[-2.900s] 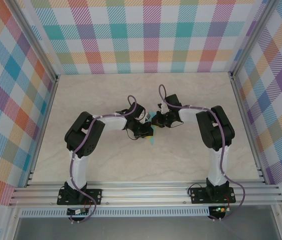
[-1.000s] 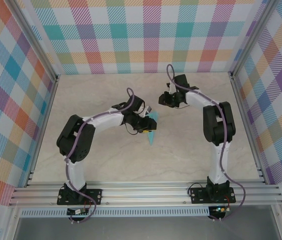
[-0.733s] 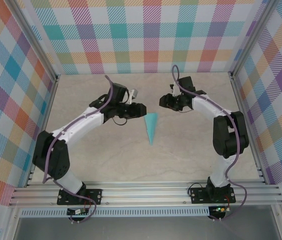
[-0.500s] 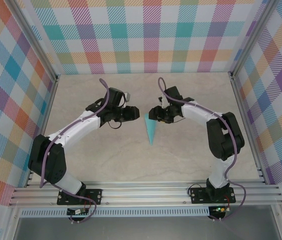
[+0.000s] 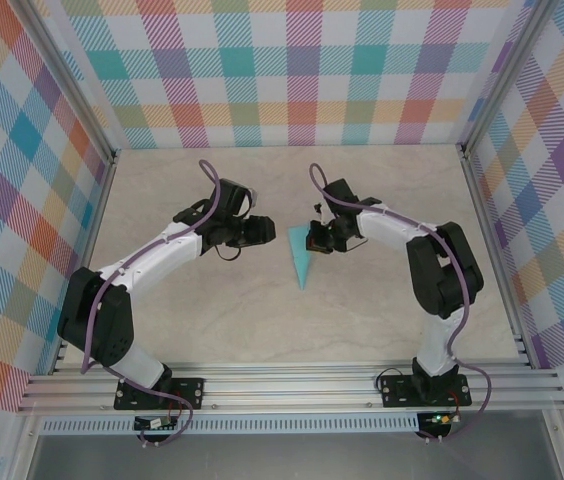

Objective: Fold a paper plane with a square sheet of paper (fold left side to right side)
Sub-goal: Turn over the paper at the center of the table.

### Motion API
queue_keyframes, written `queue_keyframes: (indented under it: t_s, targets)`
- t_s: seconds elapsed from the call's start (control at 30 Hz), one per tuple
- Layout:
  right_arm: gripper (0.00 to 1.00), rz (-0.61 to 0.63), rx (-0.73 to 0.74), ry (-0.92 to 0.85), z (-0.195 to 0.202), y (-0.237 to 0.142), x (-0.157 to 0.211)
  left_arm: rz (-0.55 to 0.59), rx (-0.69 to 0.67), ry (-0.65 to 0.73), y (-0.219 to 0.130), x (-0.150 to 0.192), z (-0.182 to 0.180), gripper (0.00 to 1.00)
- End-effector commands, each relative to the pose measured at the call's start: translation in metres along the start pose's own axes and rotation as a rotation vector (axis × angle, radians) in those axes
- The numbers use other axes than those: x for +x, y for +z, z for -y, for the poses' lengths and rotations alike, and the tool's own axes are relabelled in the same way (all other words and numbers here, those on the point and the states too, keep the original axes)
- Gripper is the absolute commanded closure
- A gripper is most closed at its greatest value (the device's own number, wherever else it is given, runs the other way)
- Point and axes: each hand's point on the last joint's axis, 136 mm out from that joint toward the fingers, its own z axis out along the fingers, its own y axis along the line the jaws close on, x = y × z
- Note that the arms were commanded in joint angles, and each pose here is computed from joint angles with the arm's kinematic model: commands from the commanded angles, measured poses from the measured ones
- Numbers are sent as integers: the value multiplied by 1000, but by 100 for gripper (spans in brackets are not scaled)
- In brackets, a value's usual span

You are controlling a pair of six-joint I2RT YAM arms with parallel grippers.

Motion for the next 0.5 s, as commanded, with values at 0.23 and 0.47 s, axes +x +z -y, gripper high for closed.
queue_keyframes:
  t_s: [0.23,0.47]
  targets:
    - [99,-23,-145,13,27,-24,17,25,-55,29,-16,-1,-8,49]
    - [78,-19,-14,51,76,-27,19,24,-61,30,-15,0,-10,49]
